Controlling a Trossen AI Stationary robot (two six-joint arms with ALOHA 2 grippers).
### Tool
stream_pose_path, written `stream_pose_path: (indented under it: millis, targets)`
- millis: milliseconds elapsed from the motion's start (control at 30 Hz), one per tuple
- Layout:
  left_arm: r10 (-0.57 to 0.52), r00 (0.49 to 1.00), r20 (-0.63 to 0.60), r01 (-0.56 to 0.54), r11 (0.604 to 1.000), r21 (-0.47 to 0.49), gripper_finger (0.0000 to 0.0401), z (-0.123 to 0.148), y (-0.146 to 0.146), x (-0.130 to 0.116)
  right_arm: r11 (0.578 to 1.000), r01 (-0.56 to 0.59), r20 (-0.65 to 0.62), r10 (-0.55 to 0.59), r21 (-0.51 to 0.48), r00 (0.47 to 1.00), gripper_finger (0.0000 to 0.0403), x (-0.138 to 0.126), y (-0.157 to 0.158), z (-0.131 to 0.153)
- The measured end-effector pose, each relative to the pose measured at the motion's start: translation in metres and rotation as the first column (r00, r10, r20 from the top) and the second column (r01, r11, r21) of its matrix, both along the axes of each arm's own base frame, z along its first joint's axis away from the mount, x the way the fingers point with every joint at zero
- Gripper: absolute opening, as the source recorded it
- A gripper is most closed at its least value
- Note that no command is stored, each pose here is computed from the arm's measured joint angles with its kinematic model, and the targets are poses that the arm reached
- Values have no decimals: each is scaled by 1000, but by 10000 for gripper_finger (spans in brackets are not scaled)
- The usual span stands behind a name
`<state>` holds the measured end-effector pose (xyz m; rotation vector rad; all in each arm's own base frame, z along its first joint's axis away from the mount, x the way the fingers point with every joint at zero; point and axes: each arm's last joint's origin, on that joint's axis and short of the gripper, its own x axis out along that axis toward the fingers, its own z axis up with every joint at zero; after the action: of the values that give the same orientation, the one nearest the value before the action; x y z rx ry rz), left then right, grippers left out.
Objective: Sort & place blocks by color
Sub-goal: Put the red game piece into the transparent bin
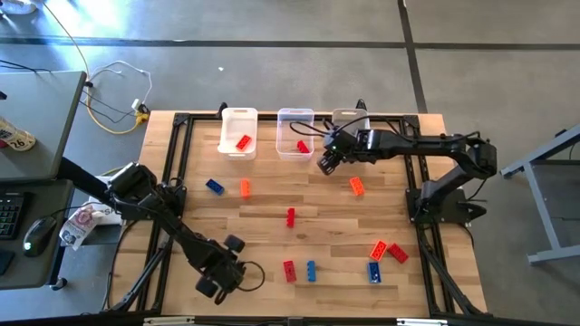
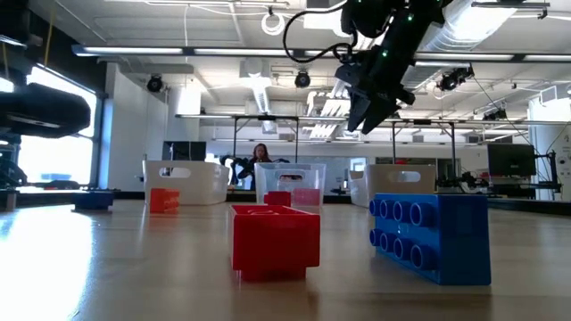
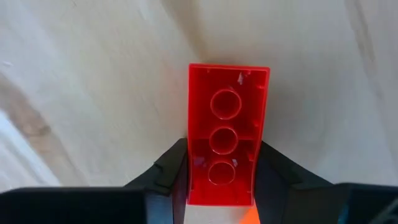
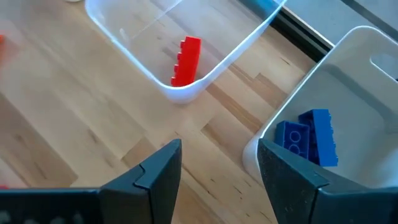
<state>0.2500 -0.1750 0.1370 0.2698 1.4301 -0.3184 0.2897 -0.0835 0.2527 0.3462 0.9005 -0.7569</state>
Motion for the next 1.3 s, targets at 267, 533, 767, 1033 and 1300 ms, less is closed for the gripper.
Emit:
stream_pose_path:
  millis: [267,533,767,1033,1300]
  targets:
    - [39,998,51,-39,999,4,106,13,29,15,1000,-27,33,27,-10,999,197,-16,9,21]
    - [48,996,80,-50,999,22,106,15,72,36,999,-40,7,40,14,999,197,-38,16,36]
    - [69,988,137,-79,995,67,106,16,114,53,997,-39,-123,47,65,991,197,-55,22,33]
    - [100,974,204,-120,989,90,109,19,161,66,989,-95,-181,113,109,977,197,-58,37,31]
    - [94,953,289,-137,982,130,110,36,197,81,986,-84,-261,121,146,958,197,-65,53,28]
